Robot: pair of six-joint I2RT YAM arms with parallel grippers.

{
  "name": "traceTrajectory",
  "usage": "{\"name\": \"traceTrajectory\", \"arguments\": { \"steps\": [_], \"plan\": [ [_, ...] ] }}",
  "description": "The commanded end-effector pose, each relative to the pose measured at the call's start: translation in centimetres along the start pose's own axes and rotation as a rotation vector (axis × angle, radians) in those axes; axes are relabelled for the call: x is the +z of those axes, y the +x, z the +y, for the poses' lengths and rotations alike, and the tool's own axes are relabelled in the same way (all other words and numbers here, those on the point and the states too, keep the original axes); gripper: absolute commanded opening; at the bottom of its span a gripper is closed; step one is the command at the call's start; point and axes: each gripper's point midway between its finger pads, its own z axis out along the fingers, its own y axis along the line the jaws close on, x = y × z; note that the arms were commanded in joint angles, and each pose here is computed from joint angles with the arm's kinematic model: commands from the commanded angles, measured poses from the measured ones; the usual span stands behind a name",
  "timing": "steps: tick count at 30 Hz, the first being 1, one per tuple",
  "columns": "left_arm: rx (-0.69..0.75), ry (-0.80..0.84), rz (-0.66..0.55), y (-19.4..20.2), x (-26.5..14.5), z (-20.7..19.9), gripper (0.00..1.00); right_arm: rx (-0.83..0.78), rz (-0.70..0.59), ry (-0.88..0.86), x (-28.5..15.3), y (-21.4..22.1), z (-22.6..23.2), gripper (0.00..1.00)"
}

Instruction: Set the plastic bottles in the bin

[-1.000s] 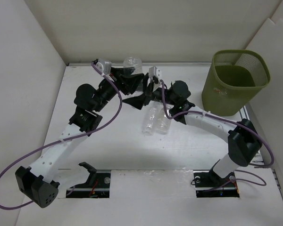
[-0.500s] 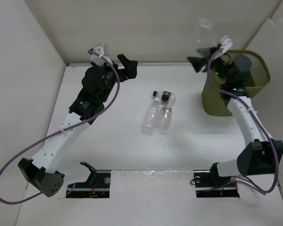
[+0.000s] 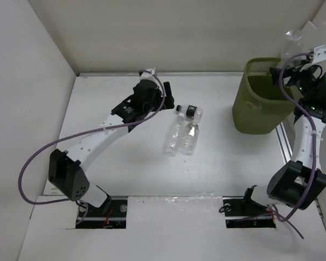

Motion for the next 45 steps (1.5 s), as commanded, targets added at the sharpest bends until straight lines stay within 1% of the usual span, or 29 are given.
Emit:
{"name": "traceTrajectory", "arguments": {
  "steps": [1, 3, 4, 5, 8, 10, 11, 12, 14, 16, 17, 20, 21, 24, 28, 30, 32, 33, 34, 35, 36, 37, 38, 39, 40, 41, 42, 43, 45],
  "plan": [
    [0.051, 0.004, 0.098, 2.1, 1.0, -1.8, 1.00, -0.003, 0.020, -0.004, -0.3, 0.2, 0.0, 1.00],
    [0.063, -0.013, 0.149, 3.8, 2.3, -1.5, 1.00, -0.022, 0.039, 0.040, -0.8, -0.4, -0.5, 1.00],
    [0.076, -0.040, 0.195, 5.5, 3.5, -0.8, 1.00, -0.048, 0.055, 0.055, -1.2, -0.5, -0.6, 1.00],
    [0.090, -0.042, 0.222, 6.4, 4.1, -0.6, 1.00, -0.041, 0.084, 0.056, -1.4, -0.5, 0.7, 1.00],
    [0.120, -0.074, 0.299, 9.2, 6.6, 0.1, 1.00, -0.117, 0.132, 0.059, -2.5, -1.5, 3.3, 1.00],
    [0.150, -0.061, 0.348, 10.8, 7.6, 0.2, 1.00, -0.138, 0.141, 0.026, -2.5, -1.3, 5.7, 1.00],
    [0.155, -0.073, 0.368, 11.8, 8.4, 0.5, 1.00, -0.156, 0.120, 0.009, -3.0, -2.1, 6.9, 1.00],
    [0.153, -0.063, 0.370, 11.9, 8.9, 0.3, 1.00, -0.157, 0.107, -0.023, -2.9, -2.0, 8.3, 1.00],
    [0.167, -0.071, 0.405, 13.3, 9.6, 0.8, 1.00, -0.148, 0.127, -0.066, -3.2, -0.4, 9.9, 1.00],
    [0.162, -0.051, 0.418, 13.8, 10.0, 0.4, 1.00, -0.159, 0.106, -0.115, -3.5, -0.5, 11.4, 1.00],
    [0.160, -0.042, 0.423, 13.9, 10.0, 0.2, 1.00, -0.144, 0.121, -0.142, -3.4, 0.6, 12.1, 1.00],
    [0.167, -0.039, 0.434, 15.1, 10.9, 0.1, 1.00, -0.157, 0.103, -0.175, -3.6, 0.3, 13.3, 1.00],
    [0.174, -0.057, 0.464, 16.2, 11.2, 0.8, 0.98, -0.158, 0.098, -0.183, -3.9, 0.3, 13.6, 1.00],
    [0.174, -0.092, 0.480, 17.4, 11.9, 1.6, 0.96, -0.161, 0.088, -0.192, -4.4, 0.2, 14.2, 1.00],
    [0.167, -0.165, 0.510, 19.4, 12.7, 3.3, 0.88, -0.162, 0.079, -0.209, -4.9, 0.1, 14.8, 1.00],
    [0.159, -0.206, 0.532, 20.0, 12.8, 4.6, 0.86, -0.170, 0.053, -0.242, -5.3, -0.7, 15.7, 1.00],
    [0.160, -0.234, 0.540, 20.5, 12.9, 5.7, 0.76, -0.168, 0.049, -0.260, -5.6, -0.6, 16.1, 1.00],
    [0.169, -0.257, 0.539, 20.7, 12.8, 6.3, 0.67, -0.166, 0.040, -0.290, -5.8, -0.6, 17.1, 1.00],
    [0.165, -0.273, 0.541, 20.7, 12.7, 6.6, 0.55, -0.174, 0.035, -0.306, -5.7, -0.7, 17.6, 1.00],
    [0.154, -0.294, 0.524, 19.8, 12.6, 7.5, 0.30, -0.172, 0.029, -0.326, -5.9, -0.7, 18.4, 1.00],
    [0.132, -0.328, 0.535, 20.1, 11.8, 8.0, 0.17, -0.185, 0.018, -0.354, -5.8, -0.8, 19.3, 1.00],
    [0.113, -0.355, 0.506, 19.0, 11.6, 8.8, 0.09, -0.189, 0.012, -0.402, -5.6, -0.7, 21.3, 1.00],
    [0.095, -0.340, 0.458, 17.0, 10.6, 8.0, 0.05, -0.197, 0.010, -0.432, -5.6, -0.4, 22.5, 1.00],
    [0.077, -0.354, 0.426, 15.8, 10.0, 8.4, 0.04, -0.217, 0.000, -0.458, -5.2, -0.4, 23.5, 1.00],
    [0.065, -0.382, 0.388, 14.6, 9.3, 8.6, 0.00, -0.214, -0.017, -0.510, -5.3, -0.4, 25.6, 1.00],
    [0.065, -0.389, 0.360, 13.5, 8.5, 8.6, 0.00, -0.207, -0.014, -0.540, -4.9, 0.3, 26.6, 1.00],
    [0.041, -0.373, 0.284, 10.6, 7.2, 7.8, 0.00, -0.196, -0.035, -0.565, -5.0, 0.2, 27.5, 1.00],
    [0.033, -0.372, 0.231, 8.7, 6.6, 7.4, 0.00, -0.159, -0.079, -0.584, -4.3, -0.4, 28.4, 1.00],
    [0.006, -0.362, 0.098, 4.8, 5.4, 6.6, 0.00, -0.097, -0.134, -0.691, -4.6, -0.5, 31.4, 1.00]
  ]
}}
